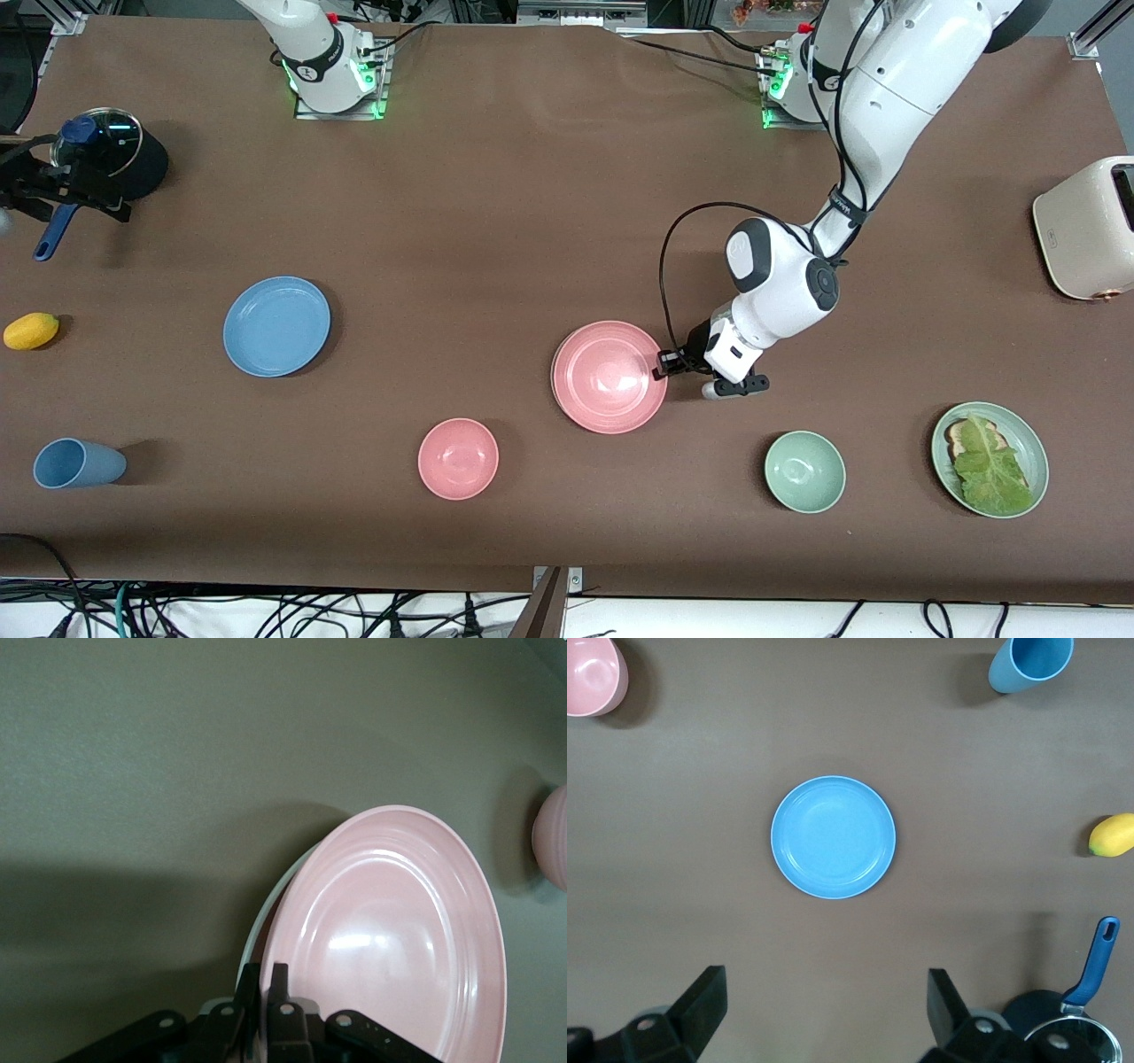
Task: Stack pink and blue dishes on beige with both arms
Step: 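Lower the pink plate onto the beige plate and open the left gripper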
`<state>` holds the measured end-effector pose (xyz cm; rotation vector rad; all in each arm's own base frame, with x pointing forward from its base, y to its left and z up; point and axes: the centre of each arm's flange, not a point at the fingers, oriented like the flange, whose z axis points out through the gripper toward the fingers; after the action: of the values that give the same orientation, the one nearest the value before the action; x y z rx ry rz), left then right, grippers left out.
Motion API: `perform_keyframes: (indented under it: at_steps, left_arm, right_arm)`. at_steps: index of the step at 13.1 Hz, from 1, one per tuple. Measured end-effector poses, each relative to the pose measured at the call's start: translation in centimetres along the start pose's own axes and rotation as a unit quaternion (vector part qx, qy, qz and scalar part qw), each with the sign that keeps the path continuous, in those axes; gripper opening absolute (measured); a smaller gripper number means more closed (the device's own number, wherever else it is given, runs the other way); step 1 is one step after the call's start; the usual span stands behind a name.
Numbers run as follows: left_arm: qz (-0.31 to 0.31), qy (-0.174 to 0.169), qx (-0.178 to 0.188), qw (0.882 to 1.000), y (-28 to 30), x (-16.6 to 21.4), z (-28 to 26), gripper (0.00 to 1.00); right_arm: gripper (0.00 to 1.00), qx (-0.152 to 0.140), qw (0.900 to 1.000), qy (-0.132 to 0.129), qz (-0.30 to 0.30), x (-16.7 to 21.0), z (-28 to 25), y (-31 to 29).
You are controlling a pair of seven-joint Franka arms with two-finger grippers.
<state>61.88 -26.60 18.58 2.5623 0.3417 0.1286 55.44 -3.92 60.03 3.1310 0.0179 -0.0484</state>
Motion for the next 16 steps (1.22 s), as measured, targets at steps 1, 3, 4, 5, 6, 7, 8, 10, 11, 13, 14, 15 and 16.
perform_keyframes:
  at_steps: [1, 3, 4, 5, 6, 7, 8, 10, 11, 13, 14, 15, 16]
  left_arm:
    - [0.0, 0.001, 0.0, 1.0, 0.0, 0.1, 0.0, 0.07]
    - [0.0, 0.003, -0.002, 1.0, 0.2, 0.2, -0.2, 0.07]
    - [0.0, 0.004, -0.003, 1.0, 0.3, 0.3, -0.3, 0.07]
    - [0.001, 0.006, -0.004, 1.0, 0.5, 0.4, -0.4, 0.07]
    - [0.004, 0.007, -0.004, 1.0, 0.7, 0.5, -0.6, 0.07]
    - [0.009, 0.008, -0.004, 1.0, 1.0, 0.4, -0.7, 0.07]
    - [0.013, 0.008, -0.004, 1.0, 1.4, 0.1, -0.8, 0.07]
    - [0.021, 0.002, 0.001, 1.0, 1.7, -1.0, -0.9, 0.07]
    - [0.024, -0.002, 0.005, 1.0, 1.6, -1.6, -0.9, 0.07]
    - [0.036, -0.008, 0.015, 0.999, 0.9, -2.6, -1.0, 0.07]
    - [0.042, -0.008, 0.021, 0.999, 0.4, -2.7, -1.1, 0.07]
    - [0.045, -0.008, 0.025, 0.999, -0.1, -2.6, -1.3, 0.07]
    - [0.046, -0.006, 0.027, 0.999, -0.5, -2.4, -1.3, 0.07]
  right_arm:
    - [1.0, 0.0, 1.0, 0.0, 0.0, 0.0, 0.0, 0.0]
    - [1.0, 0.0, 1.0, 0.0, 0.0, 0.0, 0.0, 0.0]
    - [1.0, 0.0, 1.0, 0.0, 0.0, 0.0, 0.0, 0.0]
    - [1.0, 0.0, 1.0, 0.0, 0.0, 0.0, 0.0, 0.0]
    - [1.0, 0.0, 1.0, 0.0, 0.0, 0.0, 0.0, 0.0]
    - [1.0, 0.0, 1.0, 0.0, 0.0, 0.0, 0.0, 0.0]
    - [1.0, 0.0, 1.0, 0.0, 0.0, 0.0, 0.0, 0.0]
    - [1.0, 0.0, 1.0, 0.0, 0.0, 0.0, 0.0, 0.0]
    - [1.0, 0.0, 1.0, 0.0, 0.0, 0.0, 0.0, 0.0]
    - [1.0, 0.0, 1.0, 0.0, 0.0, 0.0, 0.0, 0.0]
    - [1.0, 0.0, 1.0, 0.0, 0.0, 0.0, 0.0, 0.0]
    - [1.0, 0.0, 1.0, -0.001, 0.0, 0.0, 0.0, 0.0]
    - [1.0, 0.0, 1.0, -0.001, 0.0, 0.0, 0.0, 0.0]
